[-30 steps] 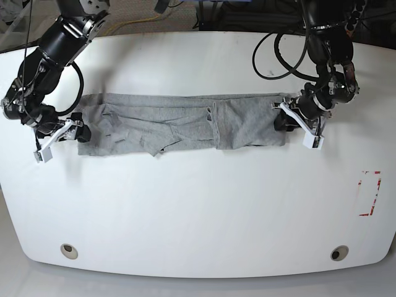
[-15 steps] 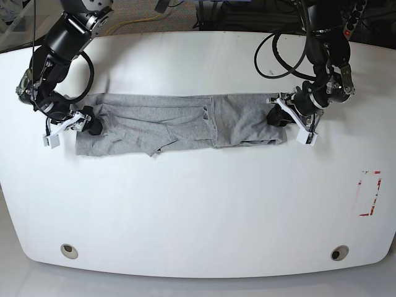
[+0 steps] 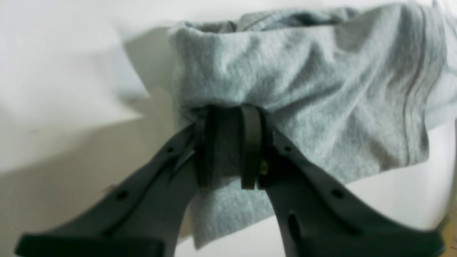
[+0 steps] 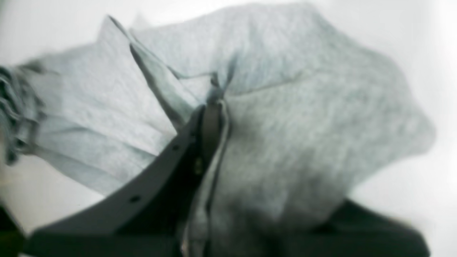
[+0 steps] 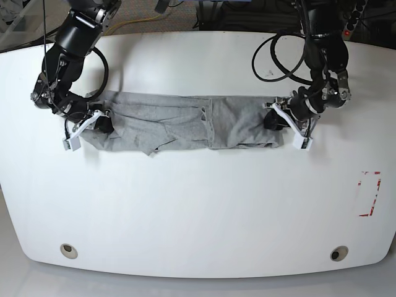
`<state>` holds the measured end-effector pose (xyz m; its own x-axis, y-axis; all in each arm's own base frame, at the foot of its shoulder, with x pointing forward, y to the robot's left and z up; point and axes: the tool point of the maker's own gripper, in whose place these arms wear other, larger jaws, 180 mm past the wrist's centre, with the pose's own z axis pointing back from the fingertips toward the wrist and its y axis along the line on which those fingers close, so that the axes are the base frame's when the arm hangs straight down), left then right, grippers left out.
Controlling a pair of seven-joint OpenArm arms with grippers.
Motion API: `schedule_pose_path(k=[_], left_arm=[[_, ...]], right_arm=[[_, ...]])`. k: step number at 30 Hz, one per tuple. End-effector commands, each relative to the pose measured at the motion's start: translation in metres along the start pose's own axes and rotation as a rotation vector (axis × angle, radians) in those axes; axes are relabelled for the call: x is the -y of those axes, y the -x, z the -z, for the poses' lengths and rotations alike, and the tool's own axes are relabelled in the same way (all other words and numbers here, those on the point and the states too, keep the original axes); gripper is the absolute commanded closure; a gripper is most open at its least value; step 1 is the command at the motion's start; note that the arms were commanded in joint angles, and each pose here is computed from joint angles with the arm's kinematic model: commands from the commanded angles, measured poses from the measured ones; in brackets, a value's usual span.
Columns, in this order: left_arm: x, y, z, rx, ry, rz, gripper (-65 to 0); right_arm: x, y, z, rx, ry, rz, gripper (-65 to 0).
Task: Fold the T-shirt properly
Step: 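Grasp both strip ends and fold them toward the middle, then press the folded ends together with both grippers, then release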
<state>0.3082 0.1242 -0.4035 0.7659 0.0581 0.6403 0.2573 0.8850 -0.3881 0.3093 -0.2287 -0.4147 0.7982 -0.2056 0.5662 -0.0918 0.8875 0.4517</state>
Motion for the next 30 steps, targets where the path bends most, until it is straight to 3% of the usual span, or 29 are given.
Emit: schedule_pose_path(k=[1,11,16,22,29,30], left_arm=[[0.020,-0.012,0.010,0.009,0.048,0.016,-10.7],[0.101,0.000,0.054,-0.064,0.226,0.038,-10.8],[0.140,-0.002,0.072,-0.091,0.304,0.067,-10.8],[0.164,0.010,0.084,-0.150,0.317,0.141,-10.8],[0.168,0.009,0.085,-0.145,0.322,0.138,-10.8],[0.168,0.009,0.085,-0.146,0.321,0.139,-10.8]], right_arm=[[0.007,-0.036,-0.033,0.061,0.073,-0.122,0.0],[-0.041,-0.085,-0.091,0.104,0.203,-0.432,0.0],[-0.107,-0.078,-0.067,0.124,0.046,-0.530,0.0],[-0.161,-0.055,-0.035,0.130,-0.117,-0.498,0.0],[-0.174,-0.039,-0.005,0.074,-0.140,-0.535,0.0],[-0.172,-0.036,-0.001,0.058,-0.131,-0.536,-3.6]])
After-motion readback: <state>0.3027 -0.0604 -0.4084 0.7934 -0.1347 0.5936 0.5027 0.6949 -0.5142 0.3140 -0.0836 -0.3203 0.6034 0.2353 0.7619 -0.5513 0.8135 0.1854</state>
